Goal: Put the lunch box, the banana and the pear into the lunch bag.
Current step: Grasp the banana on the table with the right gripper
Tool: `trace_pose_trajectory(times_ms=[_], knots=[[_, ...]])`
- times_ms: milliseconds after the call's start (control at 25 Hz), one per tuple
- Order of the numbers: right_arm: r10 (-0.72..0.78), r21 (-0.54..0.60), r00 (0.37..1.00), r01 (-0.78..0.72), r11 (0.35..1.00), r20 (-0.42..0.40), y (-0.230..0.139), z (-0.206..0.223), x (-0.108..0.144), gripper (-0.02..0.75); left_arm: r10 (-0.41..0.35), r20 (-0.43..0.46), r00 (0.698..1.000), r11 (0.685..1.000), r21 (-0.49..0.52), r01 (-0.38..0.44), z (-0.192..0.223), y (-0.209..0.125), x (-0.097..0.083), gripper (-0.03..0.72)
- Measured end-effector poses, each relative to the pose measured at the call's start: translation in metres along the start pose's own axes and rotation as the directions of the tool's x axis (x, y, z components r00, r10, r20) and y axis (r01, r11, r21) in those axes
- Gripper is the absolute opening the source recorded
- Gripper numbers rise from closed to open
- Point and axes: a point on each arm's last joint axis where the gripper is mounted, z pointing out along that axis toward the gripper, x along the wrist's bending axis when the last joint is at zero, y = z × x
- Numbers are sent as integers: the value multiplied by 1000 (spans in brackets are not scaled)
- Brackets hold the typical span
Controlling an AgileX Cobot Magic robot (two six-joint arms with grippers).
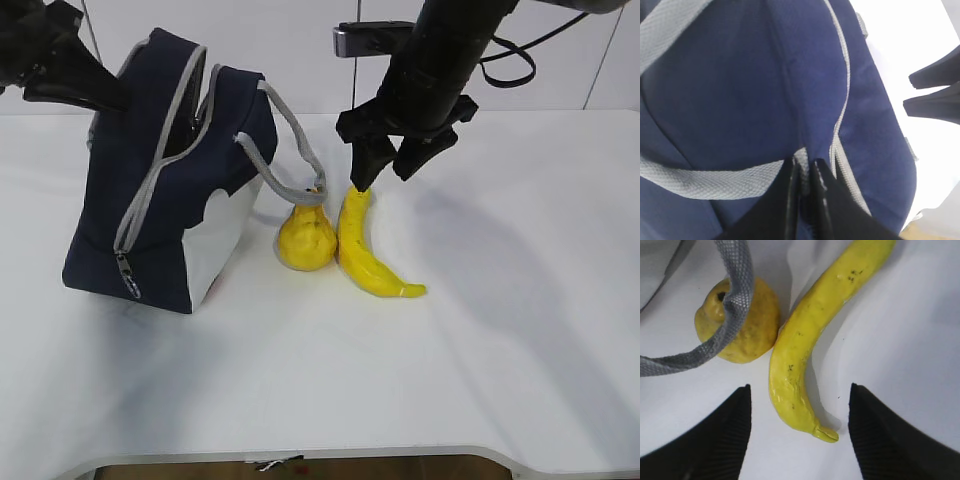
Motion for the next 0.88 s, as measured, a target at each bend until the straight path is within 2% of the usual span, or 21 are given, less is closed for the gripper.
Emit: trace_pose_trajectory(times_ms=[240, 480, 880], knots=[[14, 7, 1000, -14, 1000, 1, -1, 2, 0, 496, 0, 1, 1000, 1000, 2, 0, 0, 0, 0, 23], [27, 101, 1000, -28, 994, 12, -17, 24, -4, 496, 1, 1, 1000, 1000, 4, -1, 0, 0, 0, 23], [22, 108, 1000, -22, 994, -3, -17, 27, 3, 496, 0, 2, 1000, 1000, 6, 0, 0, -1, 0, 23]])
